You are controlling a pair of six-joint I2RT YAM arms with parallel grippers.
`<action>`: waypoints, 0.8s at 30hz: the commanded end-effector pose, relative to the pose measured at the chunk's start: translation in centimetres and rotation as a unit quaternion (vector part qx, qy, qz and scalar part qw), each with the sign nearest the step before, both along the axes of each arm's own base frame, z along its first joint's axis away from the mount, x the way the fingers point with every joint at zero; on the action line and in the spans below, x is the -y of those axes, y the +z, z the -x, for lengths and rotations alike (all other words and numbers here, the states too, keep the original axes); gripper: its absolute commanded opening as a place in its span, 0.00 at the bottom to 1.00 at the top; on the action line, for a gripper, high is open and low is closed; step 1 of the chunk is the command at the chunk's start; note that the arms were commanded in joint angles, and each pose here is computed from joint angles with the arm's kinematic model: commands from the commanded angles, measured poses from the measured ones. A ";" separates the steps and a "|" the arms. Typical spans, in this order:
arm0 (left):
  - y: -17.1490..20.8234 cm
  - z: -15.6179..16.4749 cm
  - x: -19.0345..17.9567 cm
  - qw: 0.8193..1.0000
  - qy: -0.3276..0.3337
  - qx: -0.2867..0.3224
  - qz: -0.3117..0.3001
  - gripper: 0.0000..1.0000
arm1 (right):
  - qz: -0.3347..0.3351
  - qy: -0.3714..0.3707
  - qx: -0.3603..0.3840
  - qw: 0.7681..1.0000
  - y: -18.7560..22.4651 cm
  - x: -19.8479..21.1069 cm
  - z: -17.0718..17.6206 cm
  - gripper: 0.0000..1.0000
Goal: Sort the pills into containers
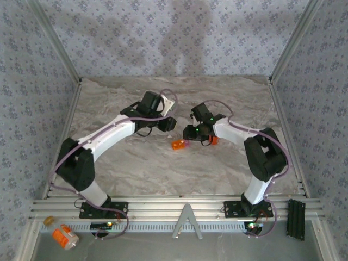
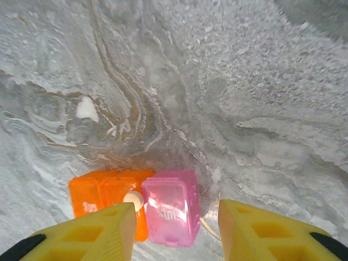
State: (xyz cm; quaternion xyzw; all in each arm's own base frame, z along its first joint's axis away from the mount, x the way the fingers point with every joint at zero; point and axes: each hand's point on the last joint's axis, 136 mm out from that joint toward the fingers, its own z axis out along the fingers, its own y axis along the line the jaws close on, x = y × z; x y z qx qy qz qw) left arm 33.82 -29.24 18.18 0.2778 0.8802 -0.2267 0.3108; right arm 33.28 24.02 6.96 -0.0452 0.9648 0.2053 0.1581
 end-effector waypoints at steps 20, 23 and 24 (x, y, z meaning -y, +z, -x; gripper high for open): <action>10.8 -2.6 -23.4 0.857 0.358 0.369 -0.036 1.00 | 0.074 -0.246 0.336 0.906 24.1 21.2 -7.8 1.00; 8.9 -2.3 -26.4 0.844 0.387 0.367 -0.050 1.00 | 0.088 -0.278 0.357 0.887 20.5 24.0 -8.3 1.00; 8.0 -2.3 -27.3 0.840 0.401 0.362 -0.052 1.00 | 0.096 -0.285 0.360 0.883 19.6 24.8 -8.3 1.00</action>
